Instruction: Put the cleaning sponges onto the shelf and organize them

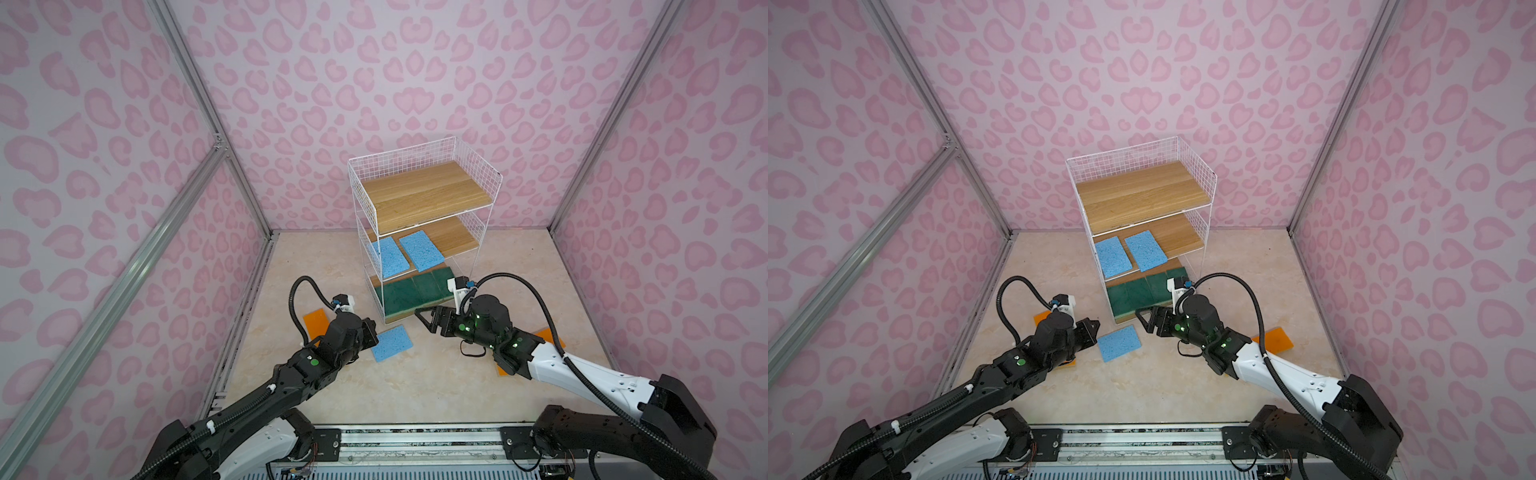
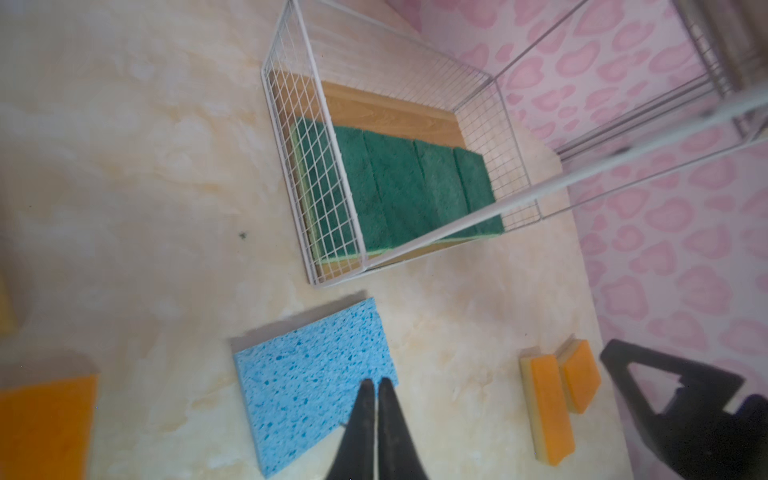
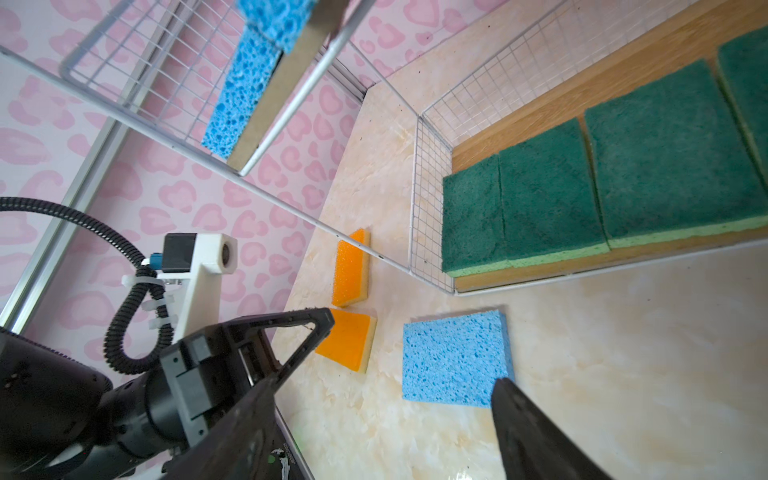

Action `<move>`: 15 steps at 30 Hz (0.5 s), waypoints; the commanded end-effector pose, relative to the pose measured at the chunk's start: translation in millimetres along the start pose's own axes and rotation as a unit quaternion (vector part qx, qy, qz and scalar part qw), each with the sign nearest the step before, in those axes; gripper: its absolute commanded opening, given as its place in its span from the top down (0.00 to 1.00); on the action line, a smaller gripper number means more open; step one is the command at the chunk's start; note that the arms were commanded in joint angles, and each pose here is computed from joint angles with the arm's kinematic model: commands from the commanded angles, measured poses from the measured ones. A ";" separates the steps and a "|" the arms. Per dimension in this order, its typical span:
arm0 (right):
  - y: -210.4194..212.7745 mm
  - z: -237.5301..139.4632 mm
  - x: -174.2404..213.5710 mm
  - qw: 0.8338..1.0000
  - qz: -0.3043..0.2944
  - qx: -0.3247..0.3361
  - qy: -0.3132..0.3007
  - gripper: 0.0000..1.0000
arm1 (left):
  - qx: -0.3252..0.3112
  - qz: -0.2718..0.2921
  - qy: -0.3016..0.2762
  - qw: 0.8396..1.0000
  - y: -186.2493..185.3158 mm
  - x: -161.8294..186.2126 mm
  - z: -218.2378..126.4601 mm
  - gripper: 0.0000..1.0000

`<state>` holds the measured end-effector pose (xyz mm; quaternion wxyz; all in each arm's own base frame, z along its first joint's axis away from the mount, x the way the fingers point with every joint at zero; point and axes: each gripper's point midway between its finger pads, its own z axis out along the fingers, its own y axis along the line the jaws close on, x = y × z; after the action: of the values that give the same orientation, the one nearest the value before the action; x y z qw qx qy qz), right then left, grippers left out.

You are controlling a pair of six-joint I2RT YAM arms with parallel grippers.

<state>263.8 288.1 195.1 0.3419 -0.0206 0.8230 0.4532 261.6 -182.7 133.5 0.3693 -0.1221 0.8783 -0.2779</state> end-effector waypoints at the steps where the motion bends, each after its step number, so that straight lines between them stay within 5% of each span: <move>1: -0.3 -0.2 -1.8 1.000 -0.008 0.002 -0.004 0.17 | -0.016 0.020 0.030 0.999 16.7 17.1 8.8 0.66; 3: -3.4 -1.4 -0.4 1.000 -0.008 0.008 -0.003 0.16 | -0.023 0.013 0.040 0.999 26.7 26.0 14.0 0.51; 6: -8.3 -3.9 0.0 1.000 -0.008 0.019 -0.006 0.17 | -0.034 0.006 0.051 0.998 36.4 35.6 19.8 0.44; 15: -14.5 -9.0 -4.1 0.999 -0.008 0.027 -0.019 0.16 | -0.060 -0.013 0.078 0.995 57.2 58.6 37.1 0.53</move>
<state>265.1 274.6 191.4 0.3536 -0.0095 0.8281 0.4349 239.7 -169.2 42.0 0.2785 -0.1236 0.9268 -0.2197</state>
